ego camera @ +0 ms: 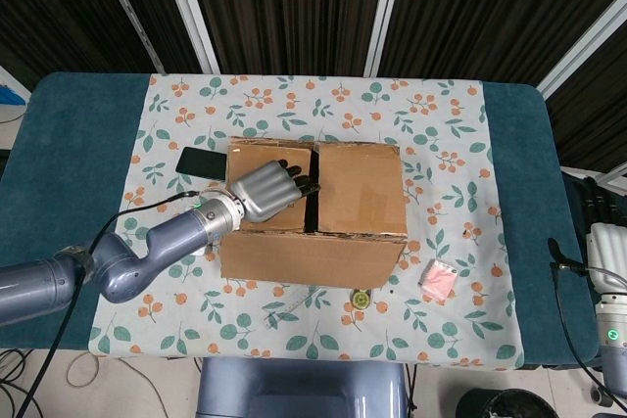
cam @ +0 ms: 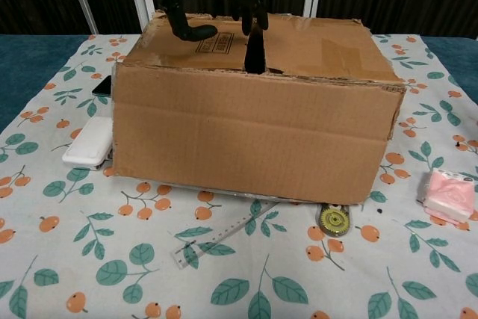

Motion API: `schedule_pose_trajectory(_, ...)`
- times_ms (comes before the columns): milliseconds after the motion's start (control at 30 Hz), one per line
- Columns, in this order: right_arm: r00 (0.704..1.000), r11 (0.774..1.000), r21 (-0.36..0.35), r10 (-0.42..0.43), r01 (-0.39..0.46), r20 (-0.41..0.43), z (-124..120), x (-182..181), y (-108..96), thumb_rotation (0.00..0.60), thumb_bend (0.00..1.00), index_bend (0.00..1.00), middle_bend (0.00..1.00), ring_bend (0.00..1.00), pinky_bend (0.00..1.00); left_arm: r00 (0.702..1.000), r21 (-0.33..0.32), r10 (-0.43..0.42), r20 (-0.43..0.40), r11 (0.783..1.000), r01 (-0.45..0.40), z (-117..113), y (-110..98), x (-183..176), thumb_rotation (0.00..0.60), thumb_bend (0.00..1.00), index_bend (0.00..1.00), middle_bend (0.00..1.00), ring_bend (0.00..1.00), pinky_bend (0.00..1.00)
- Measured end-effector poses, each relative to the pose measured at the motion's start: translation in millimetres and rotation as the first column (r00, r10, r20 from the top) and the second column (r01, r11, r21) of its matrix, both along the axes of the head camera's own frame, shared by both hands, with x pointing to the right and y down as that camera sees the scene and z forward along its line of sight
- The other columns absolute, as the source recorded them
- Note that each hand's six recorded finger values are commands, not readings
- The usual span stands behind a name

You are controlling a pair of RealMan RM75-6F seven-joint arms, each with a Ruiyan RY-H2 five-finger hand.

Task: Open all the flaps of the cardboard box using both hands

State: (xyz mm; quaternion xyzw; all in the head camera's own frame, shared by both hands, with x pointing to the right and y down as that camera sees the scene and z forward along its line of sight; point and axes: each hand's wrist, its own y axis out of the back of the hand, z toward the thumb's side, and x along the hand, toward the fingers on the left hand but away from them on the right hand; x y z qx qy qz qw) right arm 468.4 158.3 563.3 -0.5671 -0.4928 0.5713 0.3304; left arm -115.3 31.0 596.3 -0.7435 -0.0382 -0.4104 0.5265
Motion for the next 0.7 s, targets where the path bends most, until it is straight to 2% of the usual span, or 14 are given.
schedule_pose_trajectory(267, 1.000, 1.000, -0.002, -0.003, 0.003, 0.002, 0.8, -0.2, 0.2, 0.600, 0.39, 0.00, 0.00, 0.00, 0.18, 0.998, 0.013, 0.059, 0.007, 0.998, -0.060, 2.5, 6.3, 14.9, 0.600, 0.62, 0.09, 0.15, 0.13, 0.21)
schedule_pose_trajectory(433, 1.000, 1.000, 0.003, -0.003, 0.003, 0.001, 0.3, 0.1, 0.0, 0.600, 0.39, 0.00, 0.00, 0.00, 0.18, 0.993, 0.013, 0.115, 0.034, 0.993, -0.115, 7.1, 12.4, 16.1, 0.600, 0.63, 0.12, 0.19, 0.09, 0.18)
schedule_pose_trajectory(700, 1.000, 1.000, 0.001, 0.000, 0.000, 0.003, 1.2, 0.5, 0.5, 0.600, 0.40, 0.00, 0.00, 0.00, 0.18, 0.987, 0.005, 0.151, 0.058, 0.989, -0.151, 13.6, 16.6, 13.9, 0.600, 0.63, 0.14, 0.22, 0.10, 0.19)
